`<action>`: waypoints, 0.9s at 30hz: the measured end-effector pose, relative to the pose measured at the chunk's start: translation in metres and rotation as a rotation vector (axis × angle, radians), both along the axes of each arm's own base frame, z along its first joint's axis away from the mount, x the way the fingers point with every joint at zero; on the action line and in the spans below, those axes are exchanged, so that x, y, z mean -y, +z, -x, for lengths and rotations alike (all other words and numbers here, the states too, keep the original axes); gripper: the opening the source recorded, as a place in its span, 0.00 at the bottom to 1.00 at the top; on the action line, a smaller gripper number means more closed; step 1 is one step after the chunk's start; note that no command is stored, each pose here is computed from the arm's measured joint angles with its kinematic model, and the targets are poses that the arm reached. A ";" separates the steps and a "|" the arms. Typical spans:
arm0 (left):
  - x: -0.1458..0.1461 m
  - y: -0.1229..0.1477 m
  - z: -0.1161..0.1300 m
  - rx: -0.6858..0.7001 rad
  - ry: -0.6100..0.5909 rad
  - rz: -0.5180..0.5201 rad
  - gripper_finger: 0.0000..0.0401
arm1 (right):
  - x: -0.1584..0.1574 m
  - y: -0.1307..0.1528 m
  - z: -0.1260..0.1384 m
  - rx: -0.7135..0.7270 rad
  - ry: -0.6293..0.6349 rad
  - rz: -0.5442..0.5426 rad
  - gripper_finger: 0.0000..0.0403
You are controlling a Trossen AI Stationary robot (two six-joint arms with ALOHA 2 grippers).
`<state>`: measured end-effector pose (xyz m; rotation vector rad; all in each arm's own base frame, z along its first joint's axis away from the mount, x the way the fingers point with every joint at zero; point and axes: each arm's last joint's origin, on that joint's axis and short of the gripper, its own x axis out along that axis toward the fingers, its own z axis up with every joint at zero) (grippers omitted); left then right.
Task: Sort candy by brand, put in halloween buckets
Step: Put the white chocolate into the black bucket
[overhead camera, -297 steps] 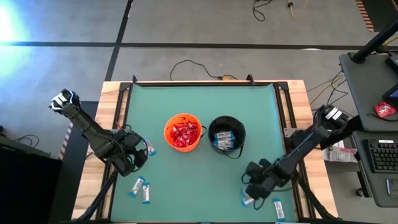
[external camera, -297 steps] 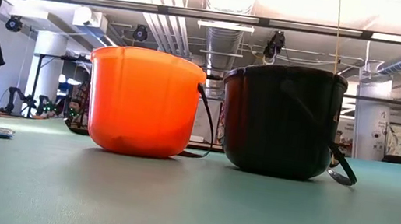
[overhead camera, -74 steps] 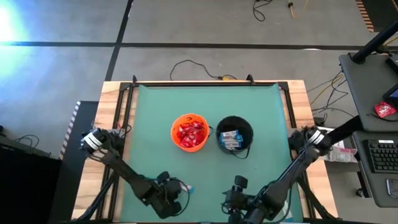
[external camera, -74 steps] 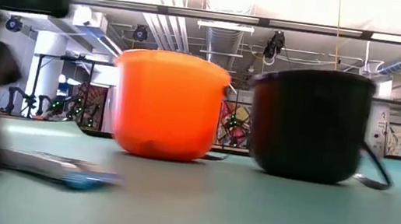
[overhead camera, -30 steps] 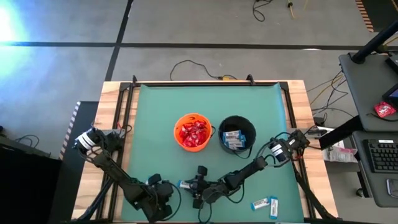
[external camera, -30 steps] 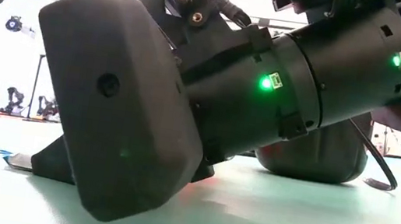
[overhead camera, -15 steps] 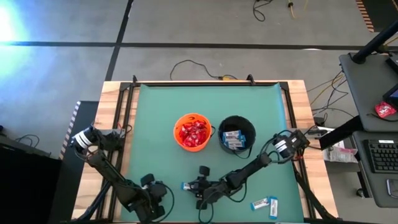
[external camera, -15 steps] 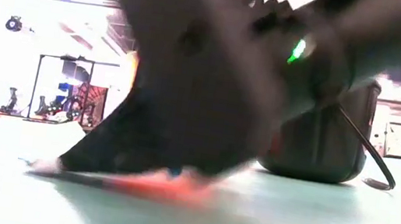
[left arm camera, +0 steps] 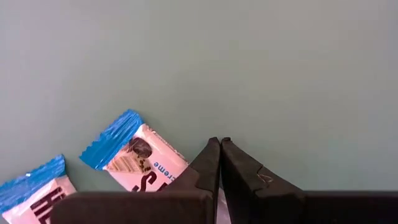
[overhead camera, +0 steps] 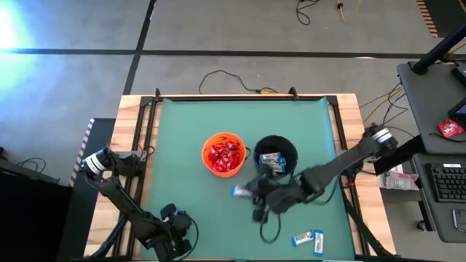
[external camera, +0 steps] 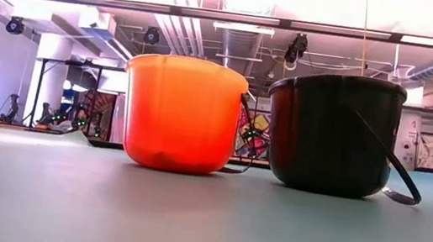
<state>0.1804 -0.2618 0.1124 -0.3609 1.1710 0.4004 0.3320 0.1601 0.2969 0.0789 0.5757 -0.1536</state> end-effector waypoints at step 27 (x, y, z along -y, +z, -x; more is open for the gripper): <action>-0.013 0.049 0.026 0.163 0.197 0.061 0.00 | 0.125 -0.031 0.055 -0.488 -0.384 -0.173 0.25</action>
